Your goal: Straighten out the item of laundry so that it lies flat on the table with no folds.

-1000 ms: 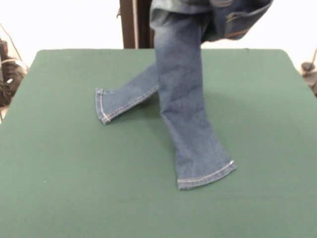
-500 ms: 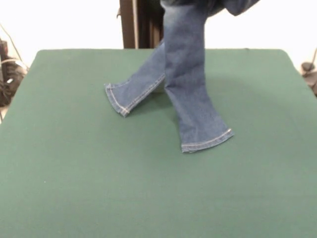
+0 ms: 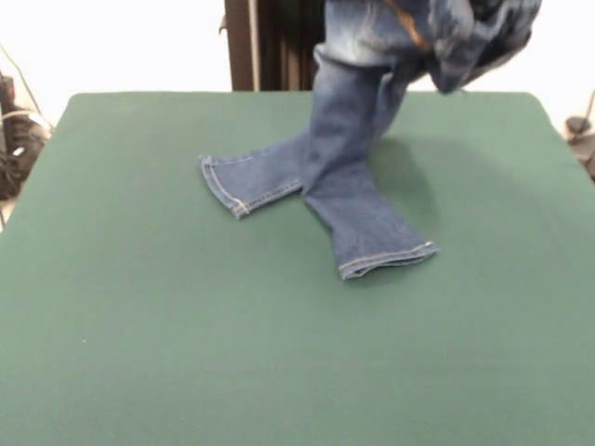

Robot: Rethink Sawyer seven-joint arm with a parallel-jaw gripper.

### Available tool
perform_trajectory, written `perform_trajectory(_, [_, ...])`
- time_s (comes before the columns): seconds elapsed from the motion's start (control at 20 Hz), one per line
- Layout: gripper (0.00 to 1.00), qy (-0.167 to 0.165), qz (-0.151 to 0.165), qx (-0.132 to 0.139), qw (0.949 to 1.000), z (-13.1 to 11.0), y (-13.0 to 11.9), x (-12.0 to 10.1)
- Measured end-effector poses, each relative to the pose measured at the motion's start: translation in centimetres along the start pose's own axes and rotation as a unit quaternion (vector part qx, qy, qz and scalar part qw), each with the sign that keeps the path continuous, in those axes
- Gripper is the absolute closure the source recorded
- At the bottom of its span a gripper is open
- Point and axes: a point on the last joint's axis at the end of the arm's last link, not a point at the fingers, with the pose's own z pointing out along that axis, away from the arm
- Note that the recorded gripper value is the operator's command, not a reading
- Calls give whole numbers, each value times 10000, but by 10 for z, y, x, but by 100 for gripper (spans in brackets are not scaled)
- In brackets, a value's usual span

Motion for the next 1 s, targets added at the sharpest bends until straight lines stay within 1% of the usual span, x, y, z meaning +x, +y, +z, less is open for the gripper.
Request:
perform_trajectory(0.05, [100, 117, -5, 19, 9999, 16, -3, -1])
perform_trajectory(0.1, [100, 163, -6, 26, 9999, 22, -4, -2])
perform_trajectory(0.15, [100, 334, -11, 50, 9994, 46, -7, -4])
perform_trajectory(0.25, [100, 388, -14, 50, 9992, 54, -8, -5])
perform_trajectory(0.45, [100, 541, -26, 22, 9985, 83, -10, -10])
perform_trajectory(0.5, [100, 556, -27, 17, 9984, 86, -10, -12])
perform_trajectory(0.65, [100, 610, -49, 31, 9981, 106, -12, -21])
perform_trajectory(0.85, [100, 544, -182, 217, 9981, 130, -17, -37])
perform_trajectory(0.9, [100, 501, -236, 295, 9980, 138, -19, -43])
perform_trajectory(0.95, [100, 394, -390, 498, 9972, 155, -23, -56])
perform_trajectory(1.0, [100, 361, -434, 557, 9969, 160, -24, -59])
